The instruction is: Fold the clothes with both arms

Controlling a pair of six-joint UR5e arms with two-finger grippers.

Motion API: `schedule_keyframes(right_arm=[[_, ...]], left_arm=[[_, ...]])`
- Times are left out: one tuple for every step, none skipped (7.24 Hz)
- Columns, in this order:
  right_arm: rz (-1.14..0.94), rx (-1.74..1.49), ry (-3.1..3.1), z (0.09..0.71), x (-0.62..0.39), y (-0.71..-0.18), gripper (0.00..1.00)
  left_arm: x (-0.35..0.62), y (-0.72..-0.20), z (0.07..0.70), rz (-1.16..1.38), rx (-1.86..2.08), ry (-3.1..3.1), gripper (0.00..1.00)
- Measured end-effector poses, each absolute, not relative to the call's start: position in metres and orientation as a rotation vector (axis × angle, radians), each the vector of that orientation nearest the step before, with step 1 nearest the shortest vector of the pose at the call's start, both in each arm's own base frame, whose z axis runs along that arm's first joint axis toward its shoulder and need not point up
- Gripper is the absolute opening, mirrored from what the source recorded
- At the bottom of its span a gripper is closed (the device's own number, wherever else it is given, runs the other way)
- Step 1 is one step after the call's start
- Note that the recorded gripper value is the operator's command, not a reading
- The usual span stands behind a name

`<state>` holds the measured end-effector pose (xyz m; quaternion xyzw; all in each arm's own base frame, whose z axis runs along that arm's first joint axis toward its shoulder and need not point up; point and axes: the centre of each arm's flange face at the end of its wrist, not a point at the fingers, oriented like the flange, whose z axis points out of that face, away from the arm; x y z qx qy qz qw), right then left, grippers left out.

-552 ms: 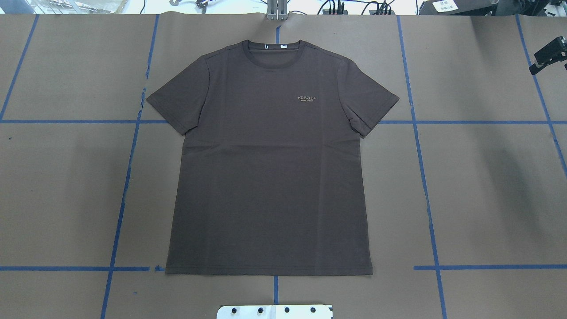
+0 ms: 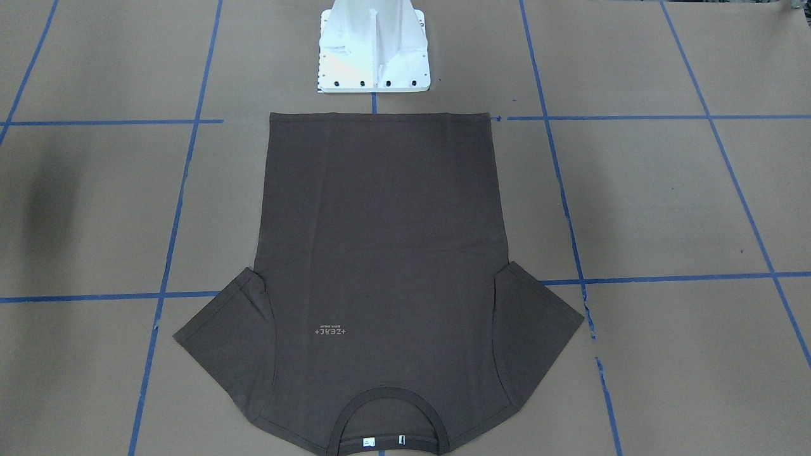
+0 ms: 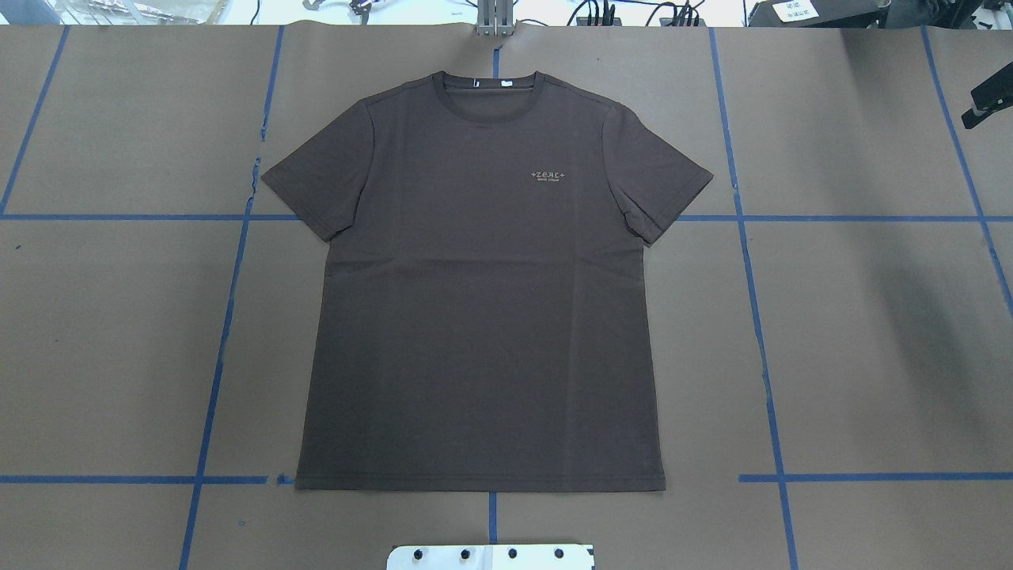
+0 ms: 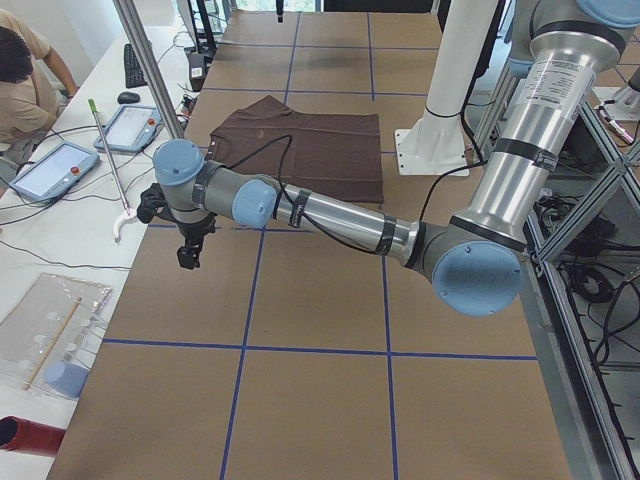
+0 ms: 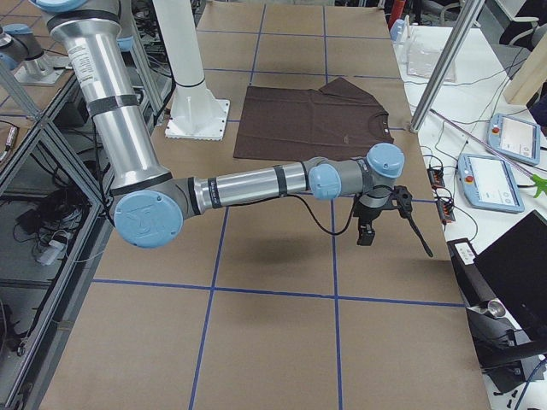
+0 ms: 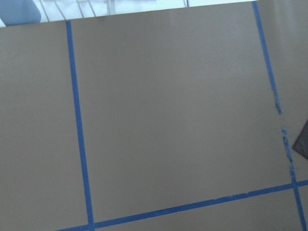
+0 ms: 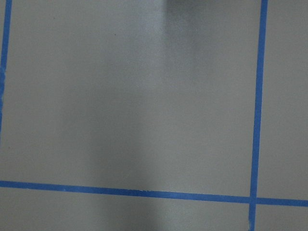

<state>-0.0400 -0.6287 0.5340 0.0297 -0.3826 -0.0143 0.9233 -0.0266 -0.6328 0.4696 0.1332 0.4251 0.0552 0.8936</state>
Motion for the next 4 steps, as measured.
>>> schedule_keyframes(right_arm=[[-0.062,0.079,-0.802,0.527,-0.056,-0.628,1.00],[-0.111,0.106,-0.821,0.518,-0.093,-0.626,1.00],[-0.105,0.123,-0.827,0.509,-0.148,-0.627,1.00],[-0.047,0.135,-0.818,0.499,-0.205,-0.632,1.00]], left_arm=[[-0.025,-0.612,0.466,0.127,0.295,0.884,1.00],[-0.023,-0.591,0.467,0.140,0.309,0.888,1.00],[-0.022,-0.580,0.467,0.148,0.317,0.891,1.00],[-0.021,-0.575,0.469,0.150,0.317,0.892,1.00]])
